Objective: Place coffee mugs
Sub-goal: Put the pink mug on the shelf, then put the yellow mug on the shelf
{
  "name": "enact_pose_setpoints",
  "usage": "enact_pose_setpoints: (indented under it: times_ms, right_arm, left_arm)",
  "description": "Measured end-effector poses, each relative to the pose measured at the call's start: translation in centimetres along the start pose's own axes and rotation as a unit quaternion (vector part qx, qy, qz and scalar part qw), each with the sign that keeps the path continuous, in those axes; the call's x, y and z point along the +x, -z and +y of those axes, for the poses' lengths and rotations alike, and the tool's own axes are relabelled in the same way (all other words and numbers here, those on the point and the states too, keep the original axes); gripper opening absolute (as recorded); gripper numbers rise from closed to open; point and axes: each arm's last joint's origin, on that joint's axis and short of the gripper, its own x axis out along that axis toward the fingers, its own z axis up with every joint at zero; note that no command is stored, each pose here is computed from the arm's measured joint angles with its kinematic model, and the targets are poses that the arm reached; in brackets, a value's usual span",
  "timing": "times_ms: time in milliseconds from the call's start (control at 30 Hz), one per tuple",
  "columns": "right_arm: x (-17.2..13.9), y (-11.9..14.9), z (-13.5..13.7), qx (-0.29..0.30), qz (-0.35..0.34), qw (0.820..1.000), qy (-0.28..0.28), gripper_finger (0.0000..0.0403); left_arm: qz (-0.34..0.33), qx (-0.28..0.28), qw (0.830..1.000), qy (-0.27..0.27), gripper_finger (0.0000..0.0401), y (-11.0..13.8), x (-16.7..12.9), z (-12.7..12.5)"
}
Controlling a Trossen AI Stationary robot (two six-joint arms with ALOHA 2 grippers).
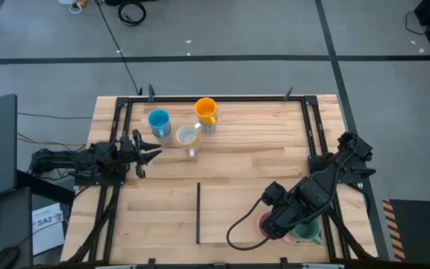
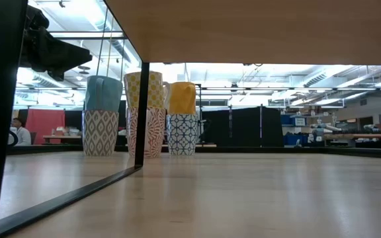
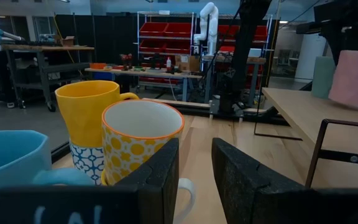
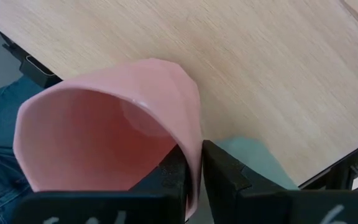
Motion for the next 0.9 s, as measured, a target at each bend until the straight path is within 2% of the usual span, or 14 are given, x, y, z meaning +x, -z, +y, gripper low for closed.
enact_pose_setpoints:
  times_ms: [533,900]
  right_arm:
    - [-0.05,0.0,-0.01,-0.001,0.0,1.0,-0.002,0.0123]
    - [-0.05,-0.14,-0.02,-0.031,-0.012,0.999,0.0,0.0131]
  left_arm:
    - [0.0,0.0,1.0,0.0,0.0102,0.0,0.0,0.0]
    - [0.0,0.0,1.0,0.0,0.0102,0.0,0.0,0.0]
